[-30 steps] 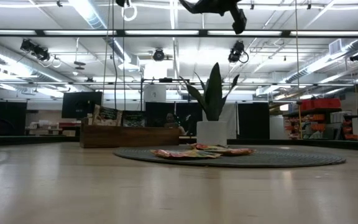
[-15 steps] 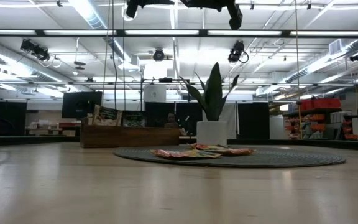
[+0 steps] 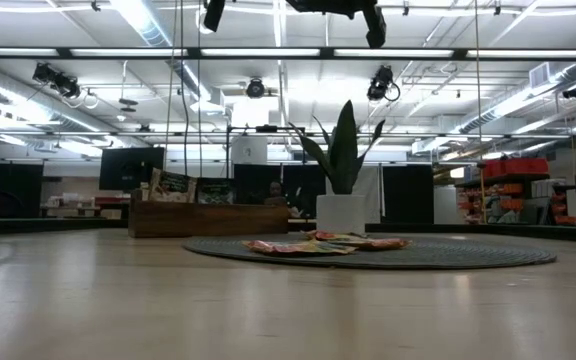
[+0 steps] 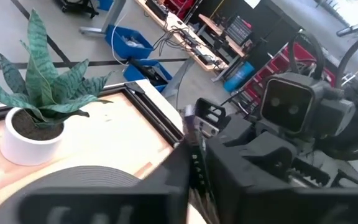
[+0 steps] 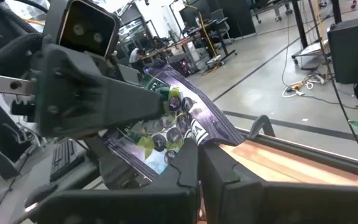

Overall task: Pick & Place Tea
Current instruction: Put the purple tea bag into the middle section of the wooden organizer

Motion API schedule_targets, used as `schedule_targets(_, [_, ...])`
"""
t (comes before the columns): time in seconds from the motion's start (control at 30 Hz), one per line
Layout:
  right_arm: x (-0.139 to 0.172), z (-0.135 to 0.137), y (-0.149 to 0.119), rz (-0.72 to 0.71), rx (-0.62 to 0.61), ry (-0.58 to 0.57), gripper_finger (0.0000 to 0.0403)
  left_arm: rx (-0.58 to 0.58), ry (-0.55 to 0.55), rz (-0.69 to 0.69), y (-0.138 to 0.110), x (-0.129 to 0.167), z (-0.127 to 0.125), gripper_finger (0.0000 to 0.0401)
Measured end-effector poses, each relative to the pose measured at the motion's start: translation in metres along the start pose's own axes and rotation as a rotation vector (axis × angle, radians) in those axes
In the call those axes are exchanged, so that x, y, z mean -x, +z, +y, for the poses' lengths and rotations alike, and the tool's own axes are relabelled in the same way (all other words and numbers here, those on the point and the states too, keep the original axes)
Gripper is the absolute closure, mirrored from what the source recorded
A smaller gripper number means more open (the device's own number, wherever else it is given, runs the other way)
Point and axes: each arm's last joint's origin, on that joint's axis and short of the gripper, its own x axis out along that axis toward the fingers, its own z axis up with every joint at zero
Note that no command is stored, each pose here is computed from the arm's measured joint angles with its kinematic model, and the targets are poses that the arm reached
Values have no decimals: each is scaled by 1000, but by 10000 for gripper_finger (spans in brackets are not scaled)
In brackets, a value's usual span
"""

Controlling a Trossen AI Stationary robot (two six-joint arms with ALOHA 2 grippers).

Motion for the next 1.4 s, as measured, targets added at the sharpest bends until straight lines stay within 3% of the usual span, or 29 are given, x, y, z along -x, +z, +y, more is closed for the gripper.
schedule_targets(0.1, [0, 0, 0, 3, 5, 8, 390, -39, -2, 4, 2, 3, 0, 390])
schedule_targets(0.43, [25, -6, 19, 112, 50, 36, 291, -141, 22, 55, 10, 25, 5, 398])
schedule_targets(0.53, [35, -10, 27, 151, 30, 35, 265, -223, 8, 145, 8, 34, 8, 398])
schedule_targets(0.63, [44, -11, 34, 165, 20, 61, 245, -317, 95, 286, -3, 37, 20, 399])
schedule_targets(0.77, [48, -9, 37, 164, 11, 78, 231, -448, 253, 448, -23, 22, 40, 399])
schedule_targets(1.2, [50, 2, 28, 178, -63, 102, 239, -744, 404, 721, -54, -53, 104, 399])
schedule_targets(1.4, [55, 7, 25, 162, -92, 72, 239, -761, 415, 815, -60, -70, 129, 399])
